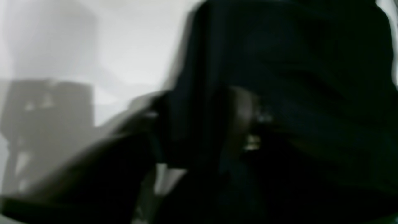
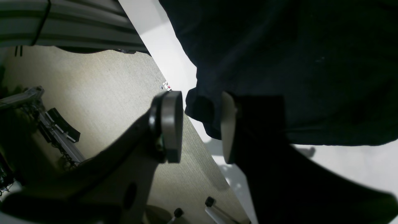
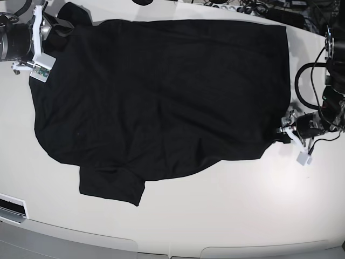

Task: Layout the t-shirt on the table in an organized manner, then fold the t-shirt properly
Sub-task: 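Release the shirt with the left gripper and move it to the hem corner, then grasp the shirt's side edge with the left gripper and tug it outward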

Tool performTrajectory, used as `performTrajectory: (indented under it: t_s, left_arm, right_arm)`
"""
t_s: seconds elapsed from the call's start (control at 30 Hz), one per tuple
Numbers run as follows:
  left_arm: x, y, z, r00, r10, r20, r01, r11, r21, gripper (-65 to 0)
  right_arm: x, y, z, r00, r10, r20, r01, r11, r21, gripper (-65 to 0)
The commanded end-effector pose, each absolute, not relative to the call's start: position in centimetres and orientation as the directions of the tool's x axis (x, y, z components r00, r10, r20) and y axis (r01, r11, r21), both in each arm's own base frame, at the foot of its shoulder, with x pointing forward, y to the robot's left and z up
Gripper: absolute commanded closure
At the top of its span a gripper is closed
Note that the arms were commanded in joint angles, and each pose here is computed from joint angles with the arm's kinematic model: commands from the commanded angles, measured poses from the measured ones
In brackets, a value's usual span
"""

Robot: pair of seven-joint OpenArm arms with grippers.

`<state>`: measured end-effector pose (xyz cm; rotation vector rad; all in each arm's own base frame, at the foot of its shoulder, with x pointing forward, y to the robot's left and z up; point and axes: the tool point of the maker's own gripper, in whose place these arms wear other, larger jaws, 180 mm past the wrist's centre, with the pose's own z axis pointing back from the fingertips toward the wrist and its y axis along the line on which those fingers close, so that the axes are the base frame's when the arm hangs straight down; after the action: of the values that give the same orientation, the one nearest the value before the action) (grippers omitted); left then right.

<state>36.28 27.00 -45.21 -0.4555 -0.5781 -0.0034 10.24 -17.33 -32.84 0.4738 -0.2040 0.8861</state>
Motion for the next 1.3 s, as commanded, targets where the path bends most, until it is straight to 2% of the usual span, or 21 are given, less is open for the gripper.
performTrajectory:
  t_s: [0.0, 0.03, 0.27, 0.5, 0.73, 0.77, 0.87, 0.9, 0.93, 1.07, 1.27]
  left_arm:
    - [36.4, 28.3, -45.0, 0.848, 0.094, 0.521, 0.123, 0.922, -0.367, -7.9]
    - [36.6, 28.4, -44.8, 0.846, 0.08, 0.527, 0.135, 0.925, -0.357, 0.0]
    - [42.4, 27.6, -36.5, 0.732, -0.058, 0.679, 0.329, 0.903, -0.277, 0.0]
    - [47.7, 27.4, -28.8, 0.602, -0.082, 0.794, 0.387, 0.9, -0.201, 0.0]
    - [48.4, 27.4, -28.0, 0.574, -0.091, 0.814, 0.393, 0.902, -0.177, 0.0]
    - [48.3, 27.4, -28.2, 0.576, -0.091, 0.812, 0.392, 0.903, -0.177, -6.7]
    - [48.3, 28.2, -27.7, 0.573, -0.088, 0.815, 0.382, 0.908, -0.17, -35.6]
    - [48.4, 28.5, -27.4, 0.569, -0.074, 0.819, 0.372, 0.911, -0.176, -41.0]
    - [48.5, 28.9, -26.9, 0.562, -0.058, 0.825, 0.361, 0.915, -0.181, -42.8]
    - [48.6, 29.6, -25.6, 0.564, -0.015, 0.826, 0.34, 0.916, -0.216, -42.9]
    - [47.1, 28.7, -26.2, 0.659, -0.002, 0.752, 0.351, 0.886, -0.304, -42.9]
  right_arm:
    - [10.6, -17.3, -32.2, 0.607, 0.699, 0.378, -0.794, 0.527, 0.302, -22.9]
    - [10.6, -17.3, -32.2, 0.607, 0.699, 0.379, -0.794, 0.527, 0.302, -22.9]
    - [10.8, -17.1, -32.1, 0.607, 0.692, 0.391, -0.795, 0.527, 0.302, -22.9]
    - [11.7, -17.0, -31.7, 0.596, 0.687, 0.417, -0.803, 0.526, 0.28, -22.9]
    - [14.5, -15.9, -30.8, 0.571, 0.649, 0.503, -0.812, 0.537, 0.229, -22.9]
    - [14.9, -15.6, -30.6, 0.567, 0.638, 0.521, -0.811, 0.542, 0.22, -22.9]
    - [16.0, -14.9, -30.5, 0.562, 0.61, 0.559, -0.805, 0.56, 0.198, -22.9]
    - [16.2, -14.6, -30.5, 0.562, 0.599, 0.571, -0.802, 0.564, 0.198, -22.9]
    - [16.3, -14.4, -30.5, 0.564, 0.59, 0.578, -0.799, 0.567, 0.201, -22.9]
    - [16.7, -13.9, -31.0, 0.584, 0.56, 0.587, -0.774, 0.602, 0.196, -22.9]
    - [17.4, -13.1, -31.3, 0.603, 0.504, 0.618, -0.738, 0.647, 0.192, -22.9]
